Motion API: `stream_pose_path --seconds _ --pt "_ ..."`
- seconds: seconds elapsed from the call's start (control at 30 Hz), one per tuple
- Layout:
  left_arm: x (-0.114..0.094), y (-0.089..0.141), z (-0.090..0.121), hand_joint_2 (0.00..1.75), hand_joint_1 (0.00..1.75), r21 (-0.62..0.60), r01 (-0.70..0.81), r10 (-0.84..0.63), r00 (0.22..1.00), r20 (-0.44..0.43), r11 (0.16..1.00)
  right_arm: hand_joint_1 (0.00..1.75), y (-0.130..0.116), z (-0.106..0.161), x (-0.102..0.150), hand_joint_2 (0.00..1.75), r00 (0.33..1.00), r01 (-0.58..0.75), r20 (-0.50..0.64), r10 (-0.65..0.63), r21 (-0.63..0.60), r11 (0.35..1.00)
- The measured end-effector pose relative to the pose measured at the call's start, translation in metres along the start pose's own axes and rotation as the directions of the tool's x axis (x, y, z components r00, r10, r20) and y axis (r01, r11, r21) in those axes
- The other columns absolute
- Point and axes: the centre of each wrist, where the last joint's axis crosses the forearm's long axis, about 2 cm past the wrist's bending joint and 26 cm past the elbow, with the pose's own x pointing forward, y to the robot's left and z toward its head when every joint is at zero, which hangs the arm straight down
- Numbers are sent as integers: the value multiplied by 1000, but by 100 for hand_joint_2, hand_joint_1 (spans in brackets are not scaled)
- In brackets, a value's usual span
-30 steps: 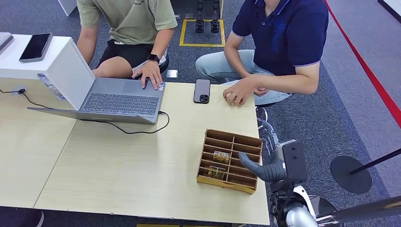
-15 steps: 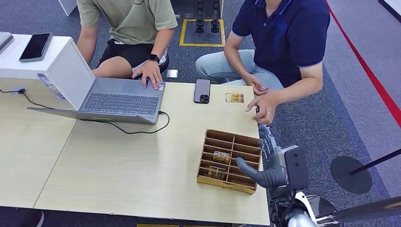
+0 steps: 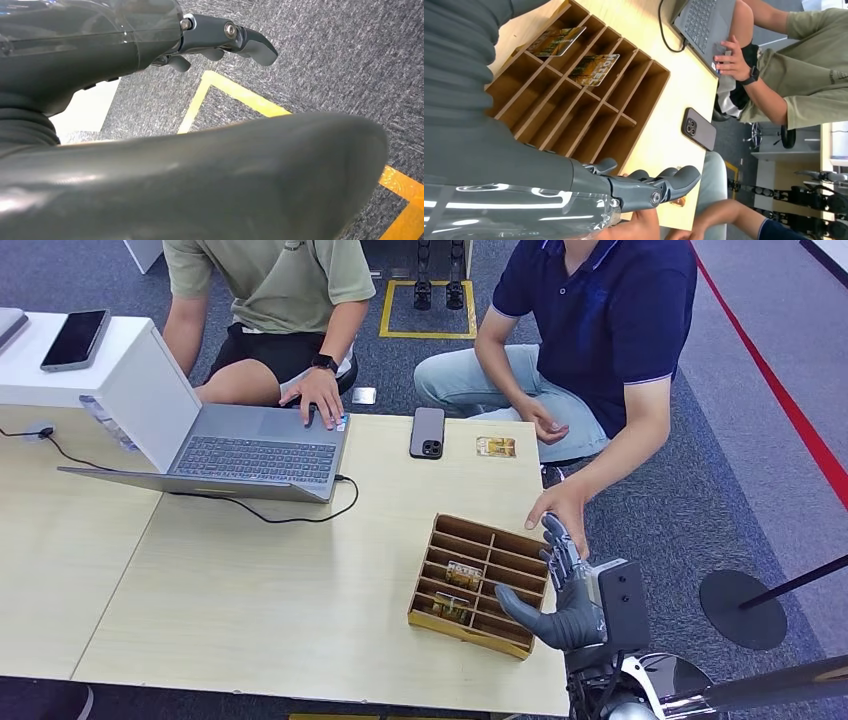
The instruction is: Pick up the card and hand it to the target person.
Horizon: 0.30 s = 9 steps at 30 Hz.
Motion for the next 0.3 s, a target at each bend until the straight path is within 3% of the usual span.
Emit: stream_pose_path --seconds 0.3 --pt "0 0 0 0 0 0 2 -2 1000 -8 1000 0 0 2 -1 175 1000 2 -5 -2 0 1000"
